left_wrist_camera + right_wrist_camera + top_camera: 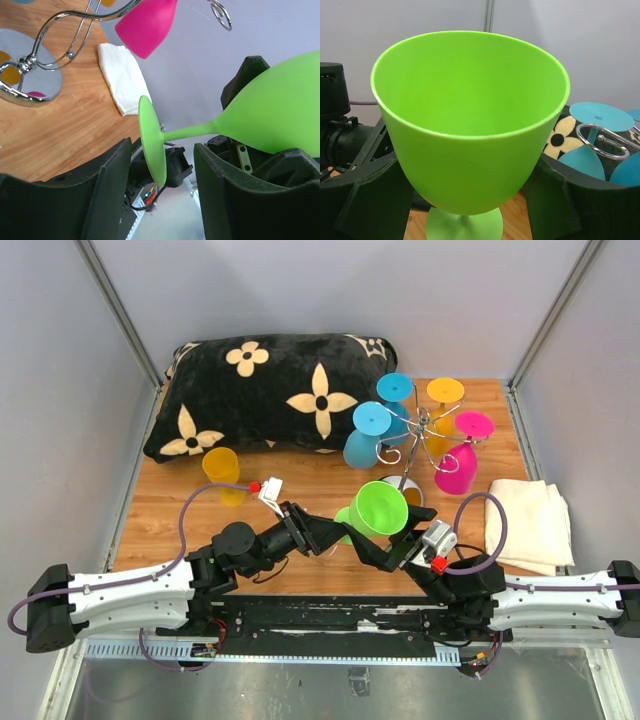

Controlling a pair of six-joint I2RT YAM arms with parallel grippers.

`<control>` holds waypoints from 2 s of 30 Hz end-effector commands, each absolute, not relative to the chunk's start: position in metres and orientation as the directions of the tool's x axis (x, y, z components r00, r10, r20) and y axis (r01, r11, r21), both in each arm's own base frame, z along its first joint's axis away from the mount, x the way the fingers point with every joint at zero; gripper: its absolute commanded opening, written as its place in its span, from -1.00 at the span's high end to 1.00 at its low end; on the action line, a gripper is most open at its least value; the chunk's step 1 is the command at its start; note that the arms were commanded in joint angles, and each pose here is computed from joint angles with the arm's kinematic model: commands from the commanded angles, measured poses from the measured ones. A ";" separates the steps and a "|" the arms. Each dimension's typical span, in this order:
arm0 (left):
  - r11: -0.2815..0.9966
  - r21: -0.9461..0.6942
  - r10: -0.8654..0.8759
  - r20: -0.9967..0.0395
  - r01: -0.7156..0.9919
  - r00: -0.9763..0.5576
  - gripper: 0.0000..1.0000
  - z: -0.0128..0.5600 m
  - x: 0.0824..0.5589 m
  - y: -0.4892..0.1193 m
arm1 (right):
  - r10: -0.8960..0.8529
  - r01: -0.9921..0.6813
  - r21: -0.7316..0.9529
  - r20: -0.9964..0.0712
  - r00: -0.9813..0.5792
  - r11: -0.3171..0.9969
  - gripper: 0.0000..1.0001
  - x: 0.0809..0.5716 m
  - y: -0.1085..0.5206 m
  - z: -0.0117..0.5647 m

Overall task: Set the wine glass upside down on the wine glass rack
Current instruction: Pick up the wine glass at the center of the board.

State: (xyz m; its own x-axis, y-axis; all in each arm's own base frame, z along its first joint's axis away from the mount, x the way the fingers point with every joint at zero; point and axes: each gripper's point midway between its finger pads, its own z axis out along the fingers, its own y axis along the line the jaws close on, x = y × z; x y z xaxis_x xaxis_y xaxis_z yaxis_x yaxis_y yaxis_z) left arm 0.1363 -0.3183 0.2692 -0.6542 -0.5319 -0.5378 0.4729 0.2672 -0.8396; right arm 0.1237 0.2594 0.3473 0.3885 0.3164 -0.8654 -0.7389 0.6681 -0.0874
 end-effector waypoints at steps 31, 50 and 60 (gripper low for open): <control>0.286 -0.836 -0.611 -0.536 0.469 -0.582 0.99 0.291 0.144 -0.300 | 0.244 -0.739 -0.086 -0.913 0.327 0.669 -0.97 0.125 0.252 0.302; 0.814 -0.453 -0.431 -0.891 0.364 -0.144 0.99 0.318 0.182 -0.158 | 0.021 -0.725 0.031 -1.000 -0.022 0.688 -0.97 0.128 0.245 0.176; 0.955 -0.142 -0.144 -0.990 0.262 -0.014 0.99 0.339 0.184 -0.094 | -0.257 -0.687 -0.030 -0.939 -0.231 0.726 -0.97 0.125 0.265 0.107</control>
